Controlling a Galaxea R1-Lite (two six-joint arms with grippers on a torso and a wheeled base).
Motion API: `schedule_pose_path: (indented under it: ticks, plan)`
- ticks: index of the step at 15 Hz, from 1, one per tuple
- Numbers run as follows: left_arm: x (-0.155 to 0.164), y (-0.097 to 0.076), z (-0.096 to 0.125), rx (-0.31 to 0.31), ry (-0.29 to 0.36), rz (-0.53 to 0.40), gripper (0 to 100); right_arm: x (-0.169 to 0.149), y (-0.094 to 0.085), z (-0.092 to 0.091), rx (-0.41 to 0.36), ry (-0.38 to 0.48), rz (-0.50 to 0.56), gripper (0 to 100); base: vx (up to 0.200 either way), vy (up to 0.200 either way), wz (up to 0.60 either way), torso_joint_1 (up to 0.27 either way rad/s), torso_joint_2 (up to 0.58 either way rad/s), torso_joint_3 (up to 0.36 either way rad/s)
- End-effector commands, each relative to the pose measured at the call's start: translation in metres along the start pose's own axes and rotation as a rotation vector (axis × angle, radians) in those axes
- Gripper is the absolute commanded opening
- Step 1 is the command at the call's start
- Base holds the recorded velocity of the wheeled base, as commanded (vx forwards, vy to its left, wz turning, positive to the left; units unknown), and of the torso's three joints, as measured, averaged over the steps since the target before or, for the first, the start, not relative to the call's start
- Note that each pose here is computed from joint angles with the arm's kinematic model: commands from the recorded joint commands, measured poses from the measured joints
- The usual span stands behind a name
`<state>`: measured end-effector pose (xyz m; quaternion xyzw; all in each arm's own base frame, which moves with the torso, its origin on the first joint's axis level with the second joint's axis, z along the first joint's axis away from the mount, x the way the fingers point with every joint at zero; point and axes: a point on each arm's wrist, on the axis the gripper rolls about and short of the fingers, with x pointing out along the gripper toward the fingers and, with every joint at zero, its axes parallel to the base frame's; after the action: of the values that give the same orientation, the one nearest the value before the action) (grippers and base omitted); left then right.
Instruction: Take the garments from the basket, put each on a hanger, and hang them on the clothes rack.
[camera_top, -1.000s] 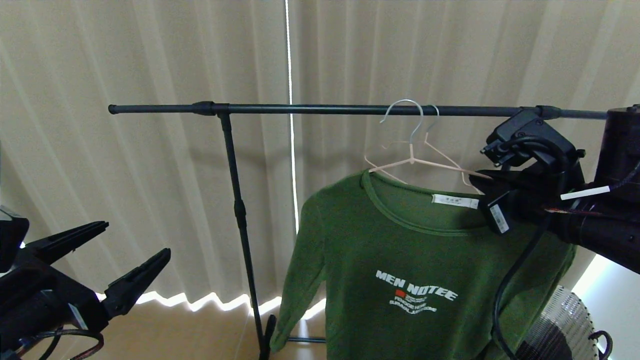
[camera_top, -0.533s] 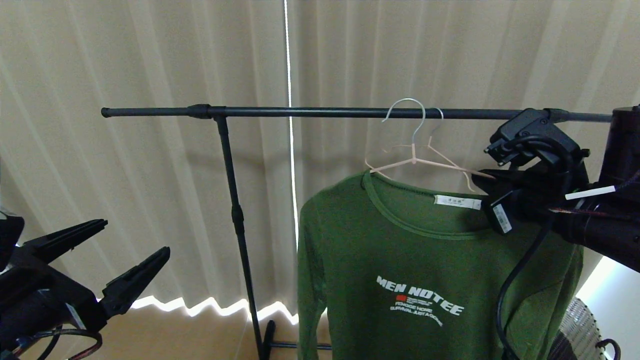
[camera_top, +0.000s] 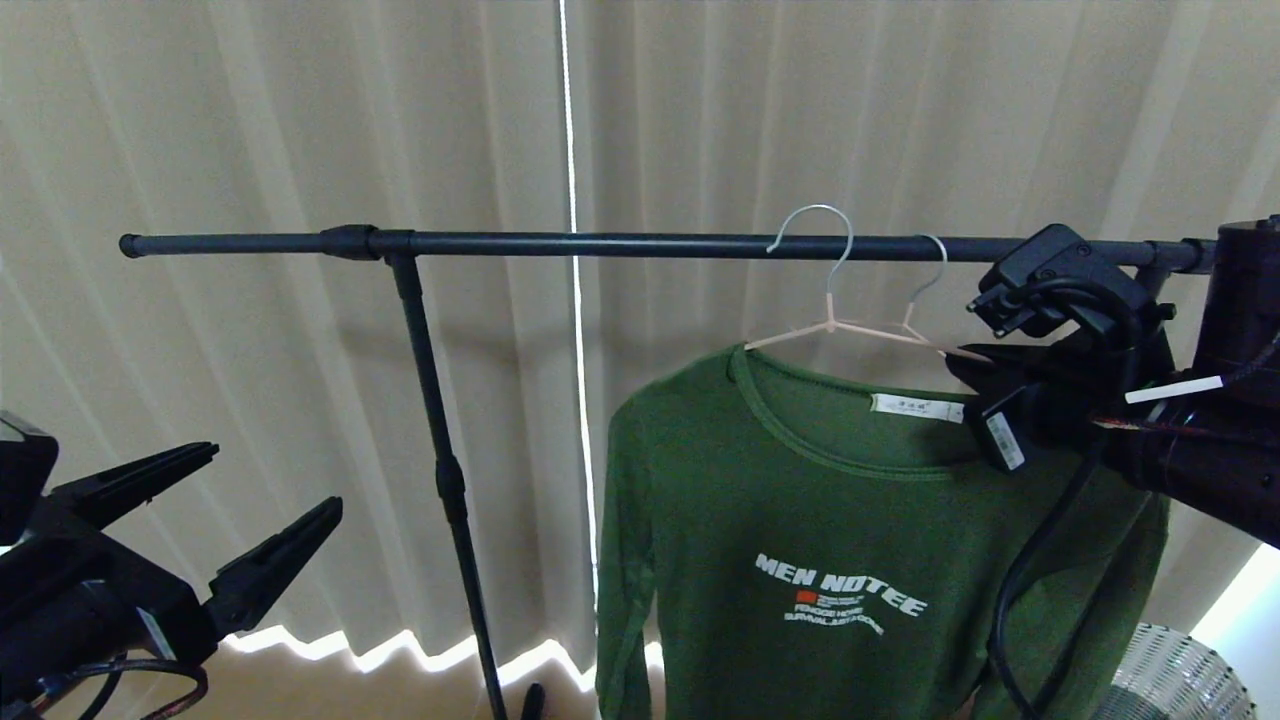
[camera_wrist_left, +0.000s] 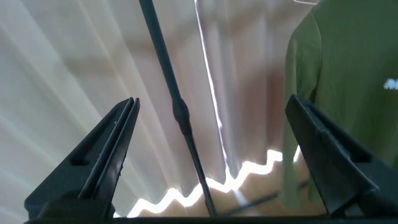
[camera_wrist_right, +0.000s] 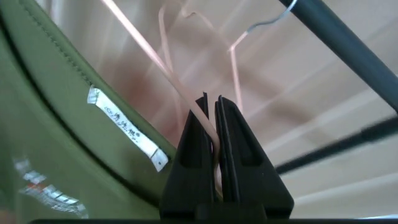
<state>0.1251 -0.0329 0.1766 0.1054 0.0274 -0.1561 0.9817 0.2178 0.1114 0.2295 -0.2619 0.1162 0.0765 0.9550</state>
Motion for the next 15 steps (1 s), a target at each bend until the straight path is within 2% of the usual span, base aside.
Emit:
schedule_pose_path:
  ticks: [1, 8, 15]
  plan:
    - [0.0, 0.0, -0.001, 0.001, 0.005, -0.001, 100, 0.0, 0.001, -0.001, -0.001, 0.003, 0.002, 0, 0.2, 0.0, 0.0, 0.002, 0.0, 0.002]
    - [-0.001, -0.001, -0.003, 0.002, 0.011, -0.003, 100, 0.011, -0.011, -0.005, 0.011, 0.046, -0.069, 0, 0.0, 0.0, 0.0, 0.0, 0.0, 0.0]
    - [-0.003, -0.002, -0.006, 0.002, 0.018, -0.006, 100, 0.039, -0.017, 0.006, 0.021, 0.094, -0.179, 0, 0.0, 0.0, 0.0, 0.0, 0.0, 0.0]
